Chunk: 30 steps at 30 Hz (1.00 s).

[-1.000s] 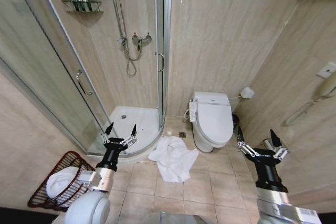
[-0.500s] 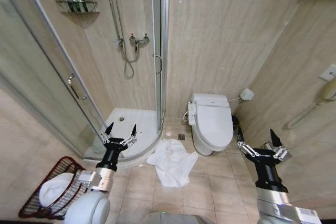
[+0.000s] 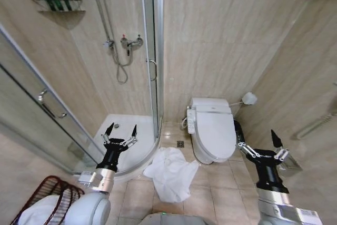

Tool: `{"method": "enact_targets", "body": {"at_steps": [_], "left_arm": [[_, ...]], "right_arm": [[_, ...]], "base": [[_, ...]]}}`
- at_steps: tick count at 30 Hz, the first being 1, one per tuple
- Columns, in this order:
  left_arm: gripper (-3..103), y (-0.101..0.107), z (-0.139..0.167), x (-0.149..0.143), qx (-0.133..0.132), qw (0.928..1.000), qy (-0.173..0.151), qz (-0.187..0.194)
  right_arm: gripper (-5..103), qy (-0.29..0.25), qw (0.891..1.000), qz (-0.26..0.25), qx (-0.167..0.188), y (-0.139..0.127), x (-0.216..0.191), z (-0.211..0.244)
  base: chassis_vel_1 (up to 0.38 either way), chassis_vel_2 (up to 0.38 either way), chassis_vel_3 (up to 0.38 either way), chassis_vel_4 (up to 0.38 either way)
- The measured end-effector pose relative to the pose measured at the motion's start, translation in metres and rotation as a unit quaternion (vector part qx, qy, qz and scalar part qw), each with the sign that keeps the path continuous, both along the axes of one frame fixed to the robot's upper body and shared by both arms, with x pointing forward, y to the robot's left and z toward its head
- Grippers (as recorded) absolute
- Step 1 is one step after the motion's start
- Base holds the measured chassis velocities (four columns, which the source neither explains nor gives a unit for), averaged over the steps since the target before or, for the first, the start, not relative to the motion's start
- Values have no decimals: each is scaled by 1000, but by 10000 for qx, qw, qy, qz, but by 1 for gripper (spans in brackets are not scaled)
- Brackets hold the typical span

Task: Discard the used towel into the hamper.

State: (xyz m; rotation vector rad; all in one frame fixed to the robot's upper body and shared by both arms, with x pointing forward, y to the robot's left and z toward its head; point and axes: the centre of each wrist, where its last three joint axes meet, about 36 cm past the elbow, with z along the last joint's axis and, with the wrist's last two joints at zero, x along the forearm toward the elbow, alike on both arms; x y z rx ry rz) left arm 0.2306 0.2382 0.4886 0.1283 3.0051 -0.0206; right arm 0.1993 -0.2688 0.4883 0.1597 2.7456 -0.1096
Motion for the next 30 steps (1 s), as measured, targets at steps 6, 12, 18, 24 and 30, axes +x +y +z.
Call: {"method": "enact_targets", "body": {"at_steps": [6, 12, 18, 24, 30], "left_arm": [[100, 0, 0, 0, 0, 10000, 1, 0], [100, 0, 0, 0, 0, 10000, 0, 0], [100, 0, 0, 0, 0, 10000, 0, 0], [100, 0, 0, 0, 0, 10000, 0, 0], [100, 0, 0, 0, 0, 10000, 0, 0]], "right_arm": [[100, -1536, 9877, -228, -169, -11, 16, 27], [100, -1711, 9847, -274, -167, -13, 18, 29], [100, -1269, 9901, -593, 132, -10, 28, 34], [100, -1453, 9873, -544, 350, -12, 34, 39], [100, -458, 9976, -341, 392, -24, 32, 7]], "base": [[74, -33, -21, 24], [0, 0, 0, 0], [0, 0, 0, 0], [0, 0, 0, 0], [0, 0, 0, 0]]}}
